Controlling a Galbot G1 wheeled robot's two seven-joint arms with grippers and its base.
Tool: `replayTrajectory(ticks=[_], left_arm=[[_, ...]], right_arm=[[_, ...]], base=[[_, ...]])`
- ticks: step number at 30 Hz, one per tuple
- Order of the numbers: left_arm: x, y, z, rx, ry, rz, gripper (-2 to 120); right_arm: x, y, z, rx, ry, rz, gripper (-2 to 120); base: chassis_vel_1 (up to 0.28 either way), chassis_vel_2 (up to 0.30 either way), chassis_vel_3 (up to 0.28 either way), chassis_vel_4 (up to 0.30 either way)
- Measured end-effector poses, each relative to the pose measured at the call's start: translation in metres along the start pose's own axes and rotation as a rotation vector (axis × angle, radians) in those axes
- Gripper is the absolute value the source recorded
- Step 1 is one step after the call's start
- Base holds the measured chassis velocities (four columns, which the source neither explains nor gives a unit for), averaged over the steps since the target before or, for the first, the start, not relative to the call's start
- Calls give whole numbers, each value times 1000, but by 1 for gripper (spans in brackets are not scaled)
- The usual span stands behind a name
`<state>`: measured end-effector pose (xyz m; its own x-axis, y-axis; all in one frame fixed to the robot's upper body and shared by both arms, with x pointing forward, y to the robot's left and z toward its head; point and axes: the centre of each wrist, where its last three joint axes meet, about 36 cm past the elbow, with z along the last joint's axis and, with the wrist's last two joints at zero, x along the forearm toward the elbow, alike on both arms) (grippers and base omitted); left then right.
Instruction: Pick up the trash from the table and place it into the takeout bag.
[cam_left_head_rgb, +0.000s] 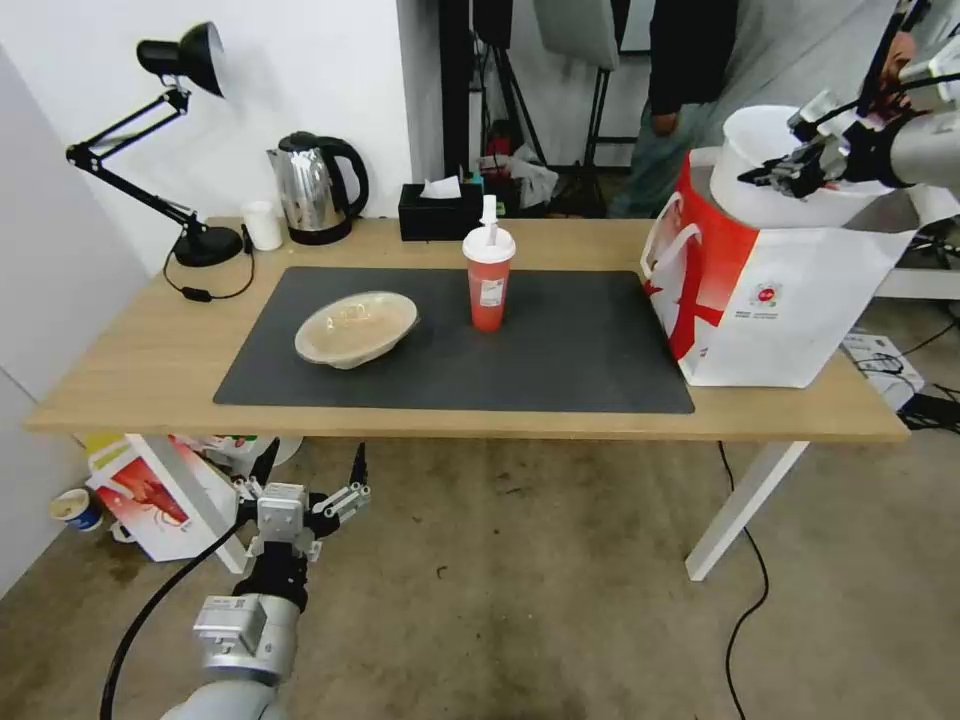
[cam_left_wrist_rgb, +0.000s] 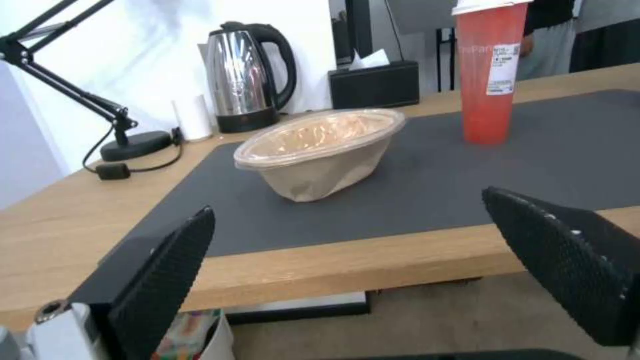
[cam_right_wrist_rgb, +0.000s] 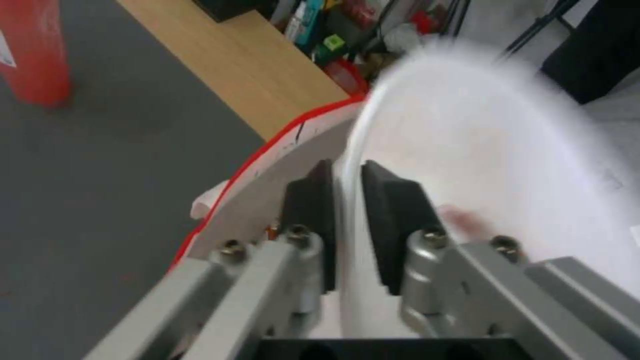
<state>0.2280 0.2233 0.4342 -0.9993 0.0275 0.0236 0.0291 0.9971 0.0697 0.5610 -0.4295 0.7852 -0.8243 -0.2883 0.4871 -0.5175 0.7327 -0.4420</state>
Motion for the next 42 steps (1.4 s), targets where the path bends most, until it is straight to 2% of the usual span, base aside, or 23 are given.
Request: replayTrajectory(ticks=[2,4,7,8,11,12,16,17,21,26,30,31,35,36,39,40,42], left_arm=[[0,0,0,0,0,0,100],[0,0,0,0,0,0,100],[0,0,0,0,0,0,100],[0,0,0,0,0,0,100],[0,0,0,0,0,0,100],[0,0,0,0,0,0,100],[0,0,0,0,0,0,100],[0,0,0,0,0,0,100],[0,0,0,0,0,0,100],[0,0,0,0,0,0,100],[0,0,0,0,0,0,100],[0,0,0,0,0,0,100],[0,0,0,0,0,0,100],[0,0,0,0,0,0,100],[0,0,0,0,0,0,100],[0,0,0,0,0,0,100],[0,0,0,0,0,0,100]], right_arm=[[0,0,-1,0,-2,2,23],[0,0,-1,0,-3,3,25],[0,2,-2,3,-7,3,44],[0,2,-2,3,-7,3,44],[0,2,-3,2,-10,5,60],[0,2,-3,2,-10,5,60],[2,4,-7,2,-20,9,77],[2,4,-7,2,-20,9,77],[10,9,-19,-30,-82,13,96],[21,20,-35,-74,-156,5,100],[41,41,-59,-112,-274,2,100],[41,41,-59,-112,-274,2,100],[63,72,-73,-153,-383,-4,100],[63,72,-73,-153,-383,-4,100],[68,96,-72,-182,-434,-1,100],[68,96,-72,-182,-434,-1,100],[71,114,-65,-202,-473,7,100]], base=[[0,0,0,0],[0,0,0,0],[0,0,0,0],[0,0,0,0],[0,0,0,0],[0,0,0,0],[0,0,0,0],[0,0,0,0],[0,0,0,0],[0,0,0,0],[0,0,0,0],[0,0,0,0],[0,0,0,0],[0,0,0,0],[0,0,0,0],[0,0,0,0],[0,0,0,0]])
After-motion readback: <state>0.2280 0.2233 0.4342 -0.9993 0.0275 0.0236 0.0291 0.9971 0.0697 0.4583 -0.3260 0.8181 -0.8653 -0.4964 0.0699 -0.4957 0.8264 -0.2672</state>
